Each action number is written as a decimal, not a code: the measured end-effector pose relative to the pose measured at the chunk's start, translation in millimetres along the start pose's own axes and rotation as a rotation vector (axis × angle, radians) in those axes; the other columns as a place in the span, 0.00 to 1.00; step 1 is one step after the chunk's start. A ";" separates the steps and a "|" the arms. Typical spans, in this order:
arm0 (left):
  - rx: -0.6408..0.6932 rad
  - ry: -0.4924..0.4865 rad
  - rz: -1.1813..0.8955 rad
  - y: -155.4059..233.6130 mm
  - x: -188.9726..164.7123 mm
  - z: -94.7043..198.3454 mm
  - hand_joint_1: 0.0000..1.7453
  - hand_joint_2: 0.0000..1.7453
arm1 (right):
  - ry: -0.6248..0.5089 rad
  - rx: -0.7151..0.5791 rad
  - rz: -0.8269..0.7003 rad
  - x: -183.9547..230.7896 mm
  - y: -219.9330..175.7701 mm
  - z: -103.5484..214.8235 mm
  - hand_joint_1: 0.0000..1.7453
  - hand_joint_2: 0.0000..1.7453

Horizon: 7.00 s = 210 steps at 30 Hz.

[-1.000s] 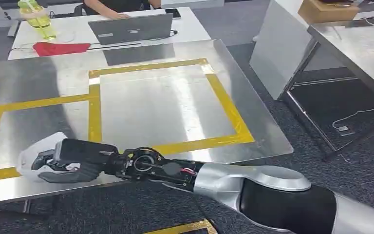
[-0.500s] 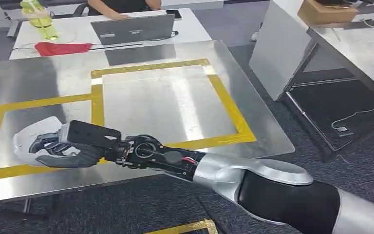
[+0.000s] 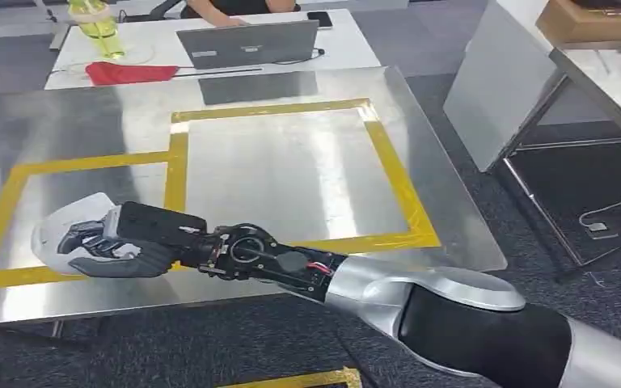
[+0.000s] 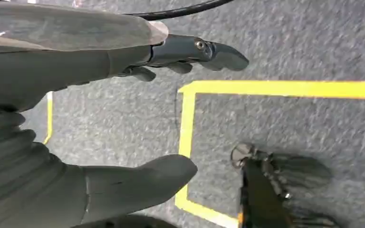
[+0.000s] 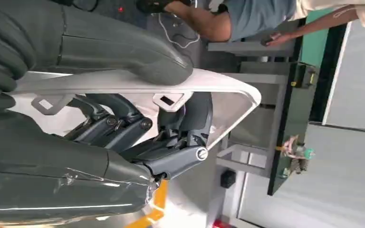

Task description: Take the parts from the cabinet and place them on the table.

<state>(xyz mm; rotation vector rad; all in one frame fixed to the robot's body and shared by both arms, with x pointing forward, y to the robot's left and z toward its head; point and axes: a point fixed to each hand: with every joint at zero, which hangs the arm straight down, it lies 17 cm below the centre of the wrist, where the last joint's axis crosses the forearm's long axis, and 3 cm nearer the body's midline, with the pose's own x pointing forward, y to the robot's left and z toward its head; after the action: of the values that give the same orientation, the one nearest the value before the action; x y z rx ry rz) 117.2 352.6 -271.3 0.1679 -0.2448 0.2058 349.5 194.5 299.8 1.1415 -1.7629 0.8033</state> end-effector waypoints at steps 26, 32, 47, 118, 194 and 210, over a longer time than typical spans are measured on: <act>-0.009 0.002 0.010 -7.2 0.2 0.7 0.00 1.00 | -0.004 -0.001 0.002 3.3 -1.4 -2.9 1.00 1.00; 0.000 0.004 0.009 -1.4 -0.9 0.2 0.00 1.00 | -0.010 0.001 0.000 5.8 0.3 -5.2 1.00 1.00; 0.007 0.000 0.007 3.9 1.8 -0.5 0.00 1.00 | 0.006 -0.004 0.004 2.3 0.4 -5.5 1.00 1.00; -0.024 -0.036 -0.079 -4.6 4.2 0.8 0.00 0.00 | 0.552 -0.302 1.014 -120.2 -152.6 98.1 0.00 0.00; 0.035 0.042 0.087 -1.1 -6.8 -0.1 0.00 0.00 | -0.442 -0.358 0.265 153.2 -66.0 148.5 0.00 0.00; 0.034 0.042 0.080 -1.6 -6.3 -0.1 0.00 0.00 | -0.449 -0.338 0.280 158.1 -59.9 149.1 0.00 0.00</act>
<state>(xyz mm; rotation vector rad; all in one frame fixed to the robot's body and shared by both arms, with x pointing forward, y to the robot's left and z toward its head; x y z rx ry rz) 111.6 349.9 -273.2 0.1871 -0.2064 0.2931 325.1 -13.1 384.1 0.9024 -2.3637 0.3943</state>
